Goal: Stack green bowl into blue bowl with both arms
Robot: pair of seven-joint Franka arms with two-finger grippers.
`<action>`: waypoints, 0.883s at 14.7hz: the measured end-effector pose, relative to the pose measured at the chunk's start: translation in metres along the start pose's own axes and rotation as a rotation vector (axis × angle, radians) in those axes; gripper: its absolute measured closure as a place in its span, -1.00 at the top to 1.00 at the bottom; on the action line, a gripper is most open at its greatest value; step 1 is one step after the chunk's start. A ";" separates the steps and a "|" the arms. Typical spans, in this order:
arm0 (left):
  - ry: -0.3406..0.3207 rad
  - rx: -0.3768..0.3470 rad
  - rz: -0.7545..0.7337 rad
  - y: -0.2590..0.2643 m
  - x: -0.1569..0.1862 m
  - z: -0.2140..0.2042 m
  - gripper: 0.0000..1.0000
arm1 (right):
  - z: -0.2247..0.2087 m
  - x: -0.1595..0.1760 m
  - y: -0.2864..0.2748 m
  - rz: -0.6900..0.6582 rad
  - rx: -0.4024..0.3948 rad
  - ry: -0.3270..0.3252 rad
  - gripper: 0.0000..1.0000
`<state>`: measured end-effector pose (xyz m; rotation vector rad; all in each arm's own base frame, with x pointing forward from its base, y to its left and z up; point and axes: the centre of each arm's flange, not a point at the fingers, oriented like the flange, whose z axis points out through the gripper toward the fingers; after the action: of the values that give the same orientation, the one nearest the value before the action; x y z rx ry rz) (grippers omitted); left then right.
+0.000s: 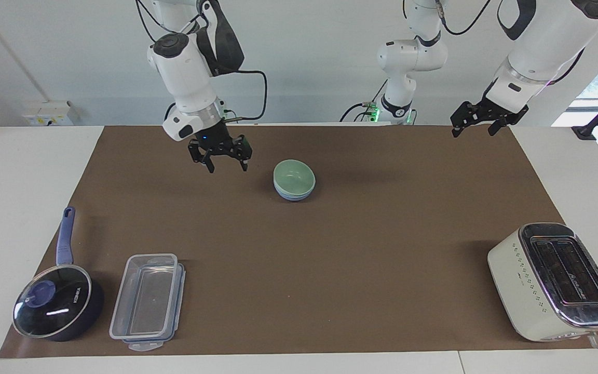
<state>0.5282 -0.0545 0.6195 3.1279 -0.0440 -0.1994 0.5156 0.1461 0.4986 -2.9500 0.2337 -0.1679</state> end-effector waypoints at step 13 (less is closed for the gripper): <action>0.016 0.000 -0.001 -0.001 -0.013 0.000 1.00 | -0.057 0.041 0.117 0.034 -0.138 -0.025 1.00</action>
<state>0.5150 -0.0532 0.6209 3.1298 -0.0422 -0.1750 0.5312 0.0157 0.5367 -3.0802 0.3041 -0.1138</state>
